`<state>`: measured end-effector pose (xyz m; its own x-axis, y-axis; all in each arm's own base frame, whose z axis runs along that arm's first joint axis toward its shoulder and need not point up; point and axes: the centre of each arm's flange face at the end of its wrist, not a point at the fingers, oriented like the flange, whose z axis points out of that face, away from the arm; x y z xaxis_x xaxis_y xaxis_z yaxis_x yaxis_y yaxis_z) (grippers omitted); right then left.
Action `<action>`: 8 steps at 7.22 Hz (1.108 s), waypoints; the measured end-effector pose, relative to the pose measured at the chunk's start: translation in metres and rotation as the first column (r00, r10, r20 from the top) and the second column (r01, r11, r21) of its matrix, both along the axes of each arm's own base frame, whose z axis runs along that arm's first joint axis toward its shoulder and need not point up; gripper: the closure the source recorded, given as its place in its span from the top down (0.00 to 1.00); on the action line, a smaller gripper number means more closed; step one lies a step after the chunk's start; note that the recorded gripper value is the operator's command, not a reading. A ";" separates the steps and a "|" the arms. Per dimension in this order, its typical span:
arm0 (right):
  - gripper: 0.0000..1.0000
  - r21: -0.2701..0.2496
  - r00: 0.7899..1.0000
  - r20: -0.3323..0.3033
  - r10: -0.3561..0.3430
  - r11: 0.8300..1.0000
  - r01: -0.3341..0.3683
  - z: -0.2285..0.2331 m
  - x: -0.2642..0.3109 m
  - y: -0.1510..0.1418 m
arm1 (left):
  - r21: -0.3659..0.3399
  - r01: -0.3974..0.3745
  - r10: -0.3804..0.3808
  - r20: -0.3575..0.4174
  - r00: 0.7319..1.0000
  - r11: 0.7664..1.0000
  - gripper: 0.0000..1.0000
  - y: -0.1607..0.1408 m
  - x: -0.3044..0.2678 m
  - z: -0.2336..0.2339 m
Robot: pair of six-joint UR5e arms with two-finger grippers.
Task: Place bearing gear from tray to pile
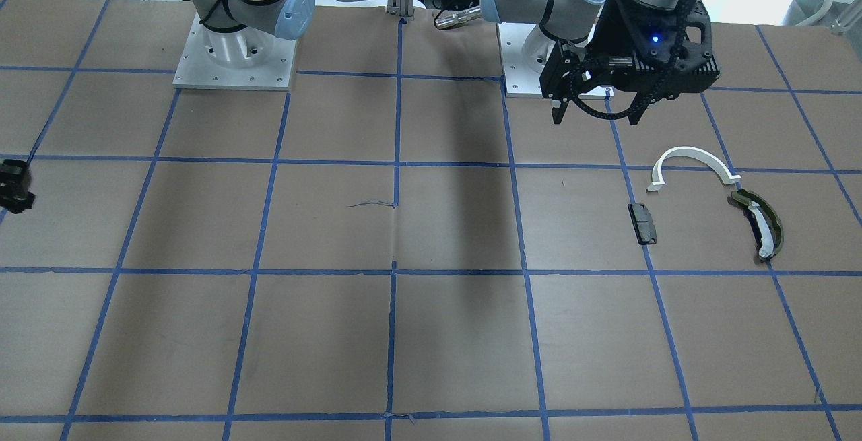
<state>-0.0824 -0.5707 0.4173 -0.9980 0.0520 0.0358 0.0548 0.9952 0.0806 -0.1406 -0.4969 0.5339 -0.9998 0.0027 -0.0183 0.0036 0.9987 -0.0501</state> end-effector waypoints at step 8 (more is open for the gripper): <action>0.28 -0.020 0.995 0.098 -0.032 0.999 0.034 -0.124 0.411 -0.024 | 0.005 0.002 -0.002 -0.007 1.000 1.000 1.00 -0.001 -0.001 -0.003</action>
